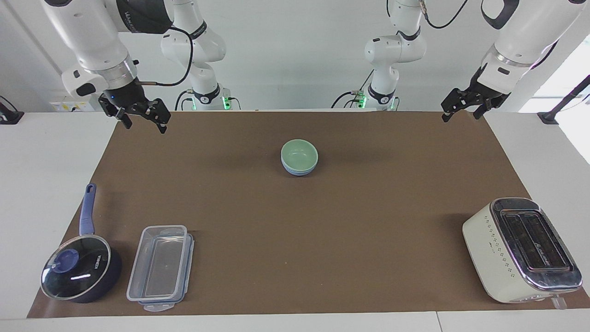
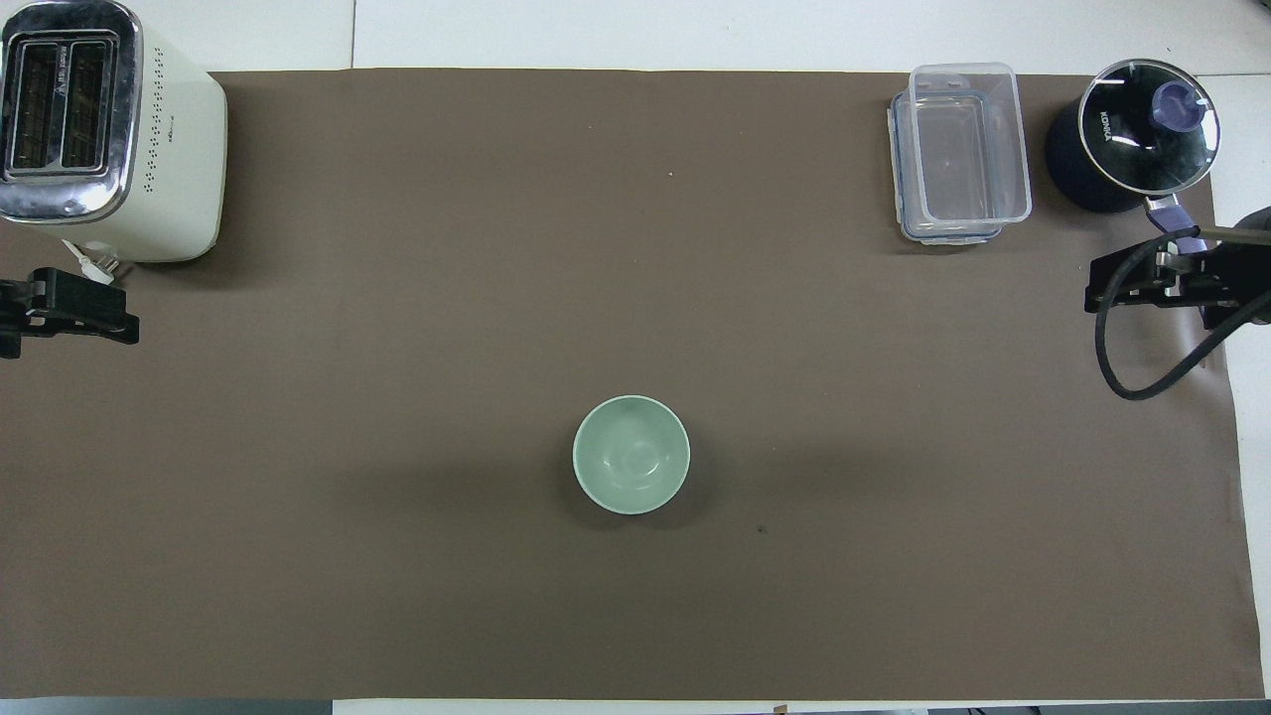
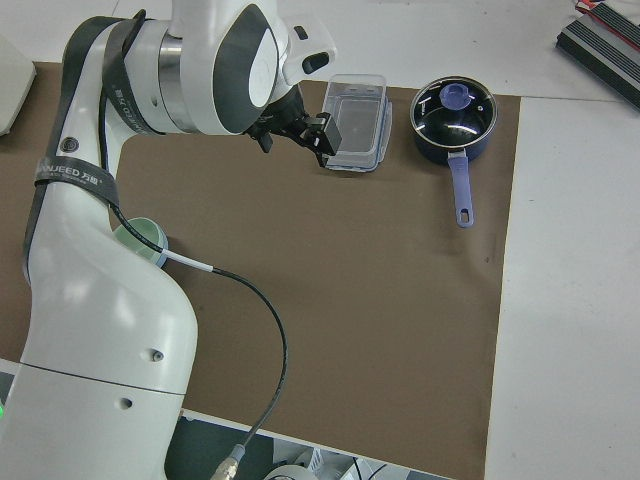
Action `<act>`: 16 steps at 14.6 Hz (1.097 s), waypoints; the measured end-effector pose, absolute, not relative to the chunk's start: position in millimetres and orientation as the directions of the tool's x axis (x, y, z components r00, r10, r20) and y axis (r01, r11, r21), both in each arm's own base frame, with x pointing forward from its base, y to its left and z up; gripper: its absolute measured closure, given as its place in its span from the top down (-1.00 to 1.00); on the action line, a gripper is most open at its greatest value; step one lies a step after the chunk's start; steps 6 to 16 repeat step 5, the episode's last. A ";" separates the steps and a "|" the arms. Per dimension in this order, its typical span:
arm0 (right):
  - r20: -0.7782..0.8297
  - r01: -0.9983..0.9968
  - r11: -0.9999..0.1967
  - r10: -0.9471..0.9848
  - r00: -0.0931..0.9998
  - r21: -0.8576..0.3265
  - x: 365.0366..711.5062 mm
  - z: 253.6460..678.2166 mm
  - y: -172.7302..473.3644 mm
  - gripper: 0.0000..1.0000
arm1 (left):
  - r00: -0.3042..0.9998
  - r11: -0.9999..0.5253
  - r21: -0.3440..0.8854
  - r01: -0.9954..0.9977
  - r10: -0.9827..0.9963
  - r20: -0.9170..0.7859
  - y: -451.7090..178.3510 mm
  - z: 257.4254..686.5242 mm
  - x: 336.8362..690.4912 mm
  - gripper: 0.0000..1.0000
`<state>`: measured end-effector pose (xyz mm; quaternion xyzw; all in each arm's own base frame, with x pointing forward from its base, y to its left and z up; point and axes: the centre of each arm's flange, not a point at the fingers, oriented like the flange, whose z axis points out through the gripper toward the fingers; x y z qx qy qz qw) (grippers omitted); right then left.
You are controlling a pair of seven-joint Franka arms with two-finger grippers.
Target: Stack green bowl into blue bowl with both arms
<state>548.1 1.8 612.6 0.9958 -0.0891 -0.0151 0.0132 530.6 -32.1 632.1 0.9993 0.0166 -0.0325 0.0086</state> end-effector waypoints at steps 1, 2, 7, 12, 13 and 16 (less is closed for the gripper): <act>-0.028 -0.175 -0.984 -0.176 0.984 0.029 548.1 612.7 1.8 1.00 | 0.997 -0.999 0.016 0.034 0.033 -0.065 -32.1 632.0 530.6 1.00; -0.028 -0.172 -0.985 -0.173 0.984 0.029 548.1 612.7 1.7 1.00 | 0.997 -0.999 0.016 0.034 0.033 -0.065 -32.1 632.1 530.6 1.00; -0.028 -0.171 -0.985 -0.172 0.985 0.029 548.1 612.7 1.2 1.00 | 0.997 -0.999 0.016 0.034 0.033 -0.065 -32.1 632.0 530.6 1.00; -0.028 -0.171 -0.985 -0.172 0.985 0.029 548.1 612.7 1.2 1.00 | 0.997 -0.999 0.016 0.034 0.033 -0.065 -32.1 632.0 530.6 1.00; -0.028 -0.171 -0.985 -0.172 0.985 0.029 548.1 612.7 1.2 1.00 | 0.997 -0.999 0.016 0.034 0.033 -0.065 -32.1 632.0 530.6 1.00; -0.028 -0.171 -0.985 -0.172 0.985 0.029 548.1 612.7 1.2 1.00 | 0.997 -0.999 0.016 0.034 0.033 -0.065 -32.1 632.0 530.6 1.00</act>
